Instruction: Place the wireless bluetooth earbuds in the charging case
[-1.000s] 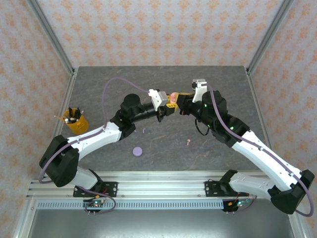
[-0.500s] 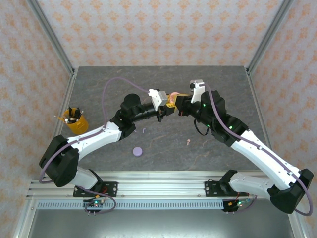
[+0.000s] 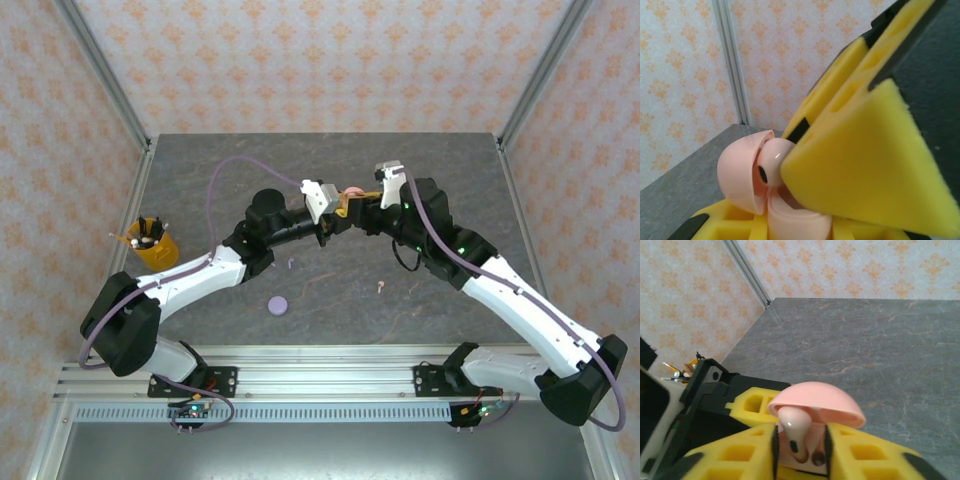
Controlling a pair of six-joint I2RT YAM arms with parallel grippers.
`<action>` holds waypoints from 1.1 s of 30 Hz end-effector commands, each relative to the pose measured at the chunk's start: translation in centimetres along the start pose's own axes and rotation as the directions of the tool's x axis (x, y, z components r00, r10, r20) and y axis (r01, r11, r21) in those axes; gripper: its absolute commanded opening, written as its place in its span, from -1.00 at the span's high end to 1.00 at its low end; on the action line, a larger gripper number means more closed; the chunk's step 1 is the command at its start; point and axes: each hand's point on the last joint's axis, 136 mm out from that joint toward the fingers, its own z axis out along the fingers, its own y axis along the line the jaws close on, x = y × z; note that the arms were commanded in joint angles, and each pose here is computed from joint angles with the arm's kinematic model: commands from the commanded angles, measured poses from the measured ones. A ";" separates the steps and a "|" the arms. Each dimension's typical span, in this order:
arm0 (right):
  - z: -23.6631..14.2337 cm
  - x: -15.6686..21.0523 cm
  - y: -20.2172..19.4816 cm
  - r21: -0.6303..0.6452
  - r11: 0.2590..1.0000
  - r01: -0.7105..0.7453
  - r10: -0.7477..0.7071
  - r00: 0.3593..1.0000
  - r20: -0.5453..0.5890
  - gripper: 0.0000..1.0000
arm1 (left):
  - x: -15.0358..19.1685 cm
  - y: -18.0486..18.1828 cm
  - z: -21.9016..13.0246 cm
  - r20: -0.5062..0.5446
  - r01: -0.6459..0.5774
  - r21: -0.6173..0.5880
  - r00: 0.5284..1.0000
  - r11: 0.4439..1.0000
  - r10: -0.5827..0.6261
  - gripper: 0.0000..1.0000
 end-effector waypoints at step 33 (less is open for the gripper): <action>-1.5 -3.5 1.6 -0.109 0.955 -0.276 0.277 0.961 -0.012 0.08 | -2.5 0.4 -0.4 0.095 -0.059 -0.050 0.993 0.997 0.064 1.00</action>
